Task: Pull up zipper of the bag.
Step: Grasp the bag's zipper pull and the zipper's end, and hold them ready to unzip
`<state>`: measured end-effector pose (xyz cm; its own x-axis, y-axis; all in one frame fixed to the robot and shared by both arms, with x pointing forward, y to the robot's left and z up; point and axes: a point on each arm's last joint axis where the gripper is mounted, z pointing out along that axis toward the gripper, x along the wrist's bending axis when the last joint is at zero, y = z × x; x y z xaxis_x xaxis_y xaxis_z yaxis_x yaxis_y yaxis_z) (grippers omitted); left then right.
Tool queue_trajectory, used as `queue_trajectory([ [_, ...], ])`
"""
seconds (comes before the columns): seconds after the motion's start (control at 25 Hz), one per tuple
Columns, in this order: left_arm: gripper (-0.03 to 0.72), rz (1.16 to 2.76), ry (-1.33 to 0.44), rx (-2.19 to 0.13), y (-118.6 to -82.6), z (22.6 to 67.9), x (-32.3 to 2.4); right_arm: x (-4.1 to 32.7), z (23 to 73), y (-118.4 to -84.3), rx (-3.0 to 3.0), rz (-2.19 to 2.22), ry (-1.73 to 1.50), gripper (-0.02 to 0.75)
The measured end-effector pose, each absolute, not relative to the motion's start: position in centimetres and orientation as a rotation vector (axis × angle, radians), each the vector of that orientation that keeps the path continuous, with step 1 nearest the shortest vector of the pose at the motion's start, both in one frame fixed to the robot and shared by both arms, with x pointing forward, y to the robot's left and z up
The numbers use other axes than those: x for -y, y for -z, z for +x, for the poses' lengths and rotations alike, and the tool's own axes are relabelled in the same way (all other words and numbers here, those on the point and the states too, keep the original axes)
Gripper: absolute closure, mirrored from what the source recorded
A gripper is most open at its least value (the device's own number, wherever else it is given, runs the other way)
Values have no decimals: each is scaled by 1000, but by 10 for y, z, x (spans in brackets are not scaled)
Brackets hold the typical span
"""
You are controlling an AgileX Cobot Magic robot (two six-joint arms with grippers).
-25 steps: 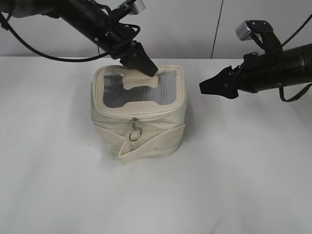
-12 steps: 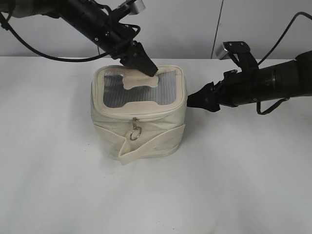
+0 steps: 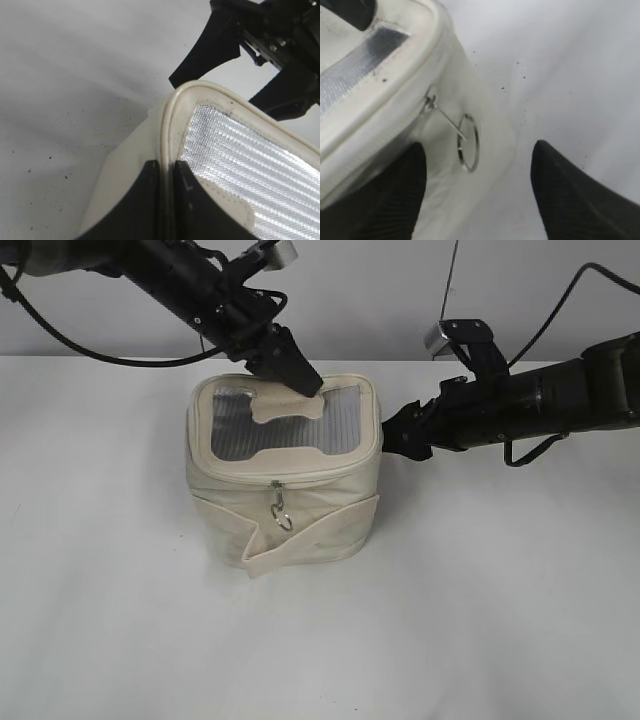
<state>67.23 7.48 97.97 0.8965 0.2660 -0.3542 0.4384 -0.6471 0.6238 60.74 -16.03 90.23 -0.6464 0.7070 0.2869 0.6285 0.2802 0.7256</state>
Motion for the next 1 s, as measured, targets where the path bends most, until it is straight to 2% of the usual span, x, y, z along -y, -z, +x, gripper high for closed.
queue_trajectory([
  [0.2, 640, 2310, 293, -503, -980, 673, -75, 149, 615, -894, -2406, 1317, -1259, 229],
  [0.32, 641, 2308, 290, -509, -980, 674, -77, 145, 622, -893, -2378, 1329, -1250, 276],
  [0.44, 641, 2308, 290, -509, -980, 674, -77, 141, 629, -893, -2365, 1321, -1261, 388],
  [0.56, 641, 2309, 289, -509, -980, 674, -77, 139, 630, -892, -2376, 1301, -1267, 604],
  [0.64, 641, 2310, 290, -508, -980, 674, -77, 139, 630, -892, -2388, 1307, -1260, 689],
  [0.76, 641, 2310, 291, -508, -980, 674, -77, 141, 625, -892, -2407, 1324, -1253, 727],
  [1.0, 641, 2304, 296, -533, -980, 674, -77, 159, 591, -906, -2431, 1338, -1207, 729],
])
